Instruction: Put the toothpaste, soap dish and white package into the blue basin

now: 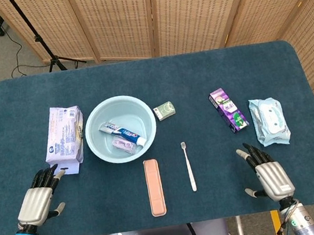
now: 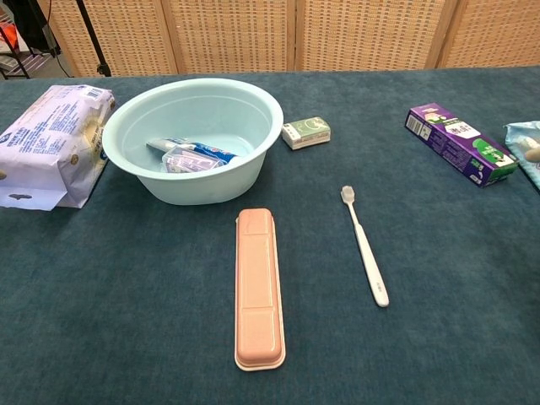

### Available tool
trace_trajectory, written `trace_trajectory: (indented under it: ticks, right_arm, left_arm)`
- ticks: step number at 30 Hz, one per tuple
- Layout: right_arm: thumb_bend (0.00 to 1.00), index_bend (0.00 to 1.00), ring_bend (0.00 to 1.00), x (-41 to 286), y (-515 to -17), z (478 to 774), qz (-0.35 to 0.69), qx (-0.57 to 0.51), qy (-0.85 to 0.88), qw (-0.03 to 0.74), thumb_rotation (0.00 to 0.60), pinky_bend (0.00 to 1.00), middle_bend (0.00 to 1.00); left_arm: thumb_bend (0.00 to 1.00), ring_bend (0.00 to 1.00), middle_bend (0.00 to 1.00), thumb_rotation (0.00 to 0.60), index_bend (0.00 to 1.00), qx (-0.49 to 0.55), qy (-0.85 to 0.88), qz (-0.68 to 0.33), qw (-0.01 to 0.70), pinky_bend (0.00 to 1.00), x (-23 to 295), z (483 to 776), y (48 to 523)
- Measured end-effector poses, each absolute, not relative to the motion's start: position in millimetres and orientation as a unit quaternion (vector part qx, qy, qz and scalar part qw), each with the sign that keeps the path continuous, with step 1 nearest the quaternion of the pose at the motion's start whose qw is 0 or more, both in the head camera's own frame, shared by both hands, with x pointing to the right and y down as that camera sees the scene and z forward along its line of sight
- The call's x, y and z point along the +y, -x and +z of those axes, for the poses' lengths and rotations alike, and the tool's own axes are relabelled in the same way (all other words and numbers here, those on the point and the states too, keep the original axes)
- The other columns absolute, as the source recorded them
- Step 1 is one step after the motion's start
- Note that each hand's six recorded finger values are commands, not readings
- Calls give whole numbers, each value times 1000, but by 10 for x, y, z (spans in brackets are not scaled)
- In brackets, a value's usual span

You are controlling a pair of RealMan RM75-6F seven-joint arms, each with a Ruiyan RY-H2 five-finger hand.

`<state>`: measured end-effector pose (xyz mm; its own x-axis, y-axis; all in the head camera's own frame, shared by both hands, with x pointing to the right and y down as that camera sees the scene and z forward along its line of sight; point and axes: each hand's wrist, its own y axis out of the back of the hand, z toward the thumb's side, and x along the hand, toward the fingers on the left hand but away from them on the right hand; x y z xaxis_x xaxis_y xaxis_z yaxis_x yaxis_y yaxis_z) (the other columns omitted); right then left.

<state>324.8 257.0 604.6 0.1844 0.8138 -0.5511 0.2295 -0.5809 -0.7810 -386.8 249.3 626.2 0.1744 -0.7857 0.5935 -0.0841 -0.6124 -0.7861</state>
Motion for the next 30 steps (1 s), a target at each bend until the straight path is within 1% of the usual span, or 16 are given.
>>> trace_trajectory:
  ticks: [3, 12, 15, 17, 21, 27, 30]
  right_arm:
    - [92, 32, 0, 2543, -3311, 6028, 518, -380, 708, 294, 600, 81, 0]
    - [93, 29, 0, 2539, -3344, 6030, 520, -382, 710, 282, 600, 81, 0]
    - [92, 29, 0, 2528, -3358, 6021, 519, -385, 709, 280, 600, 81, 0]
    - [92, 29, 0, 2516, -3376, 6008, 519, -389, 709, 279, 600, 81, 0]
    - [92, 29, 0, 2491, -3409, 5975, 516, -398, 707, 276, 600, 81, 0]
    - [92, 29, 0, 2466, -3429, 5929, 510, -407, 706, 275, 600, 81, 0]
    - [93, 29, 0, 2460, -3437, 5918, 508, -409, 706, 274, 600, 81, 0]
  left_arm:
    - [247, 0, 0, 600, 156, 311, 700, -561, 314, 25, 2498, 6250, 3862]
    - [248, 0, 0, 600, 157, 310, 698, -558, 324, 25, 2515, 6233, 3829]
    - [248, 0, 0, 600, 192, 309, 695, -559, 329, 25, 2523, 6245, 3814]
    - [248, 0, 0, 600, 238, 308, 691, -561, 335, 25, 2521, 6257, 3811]
    - [247, 0, 0, 600, 295, 297, 676, -567, 365, 25, 2479, 6288, 3831]
    - [248, 0, 0, 600, 300, 288, 653, -558, 425, 25, 2282, 6260, 3830]
    - [248, 0, 0, 600, 300, 292, 647, -553, 436, 25, 2227, 6245, 3829]
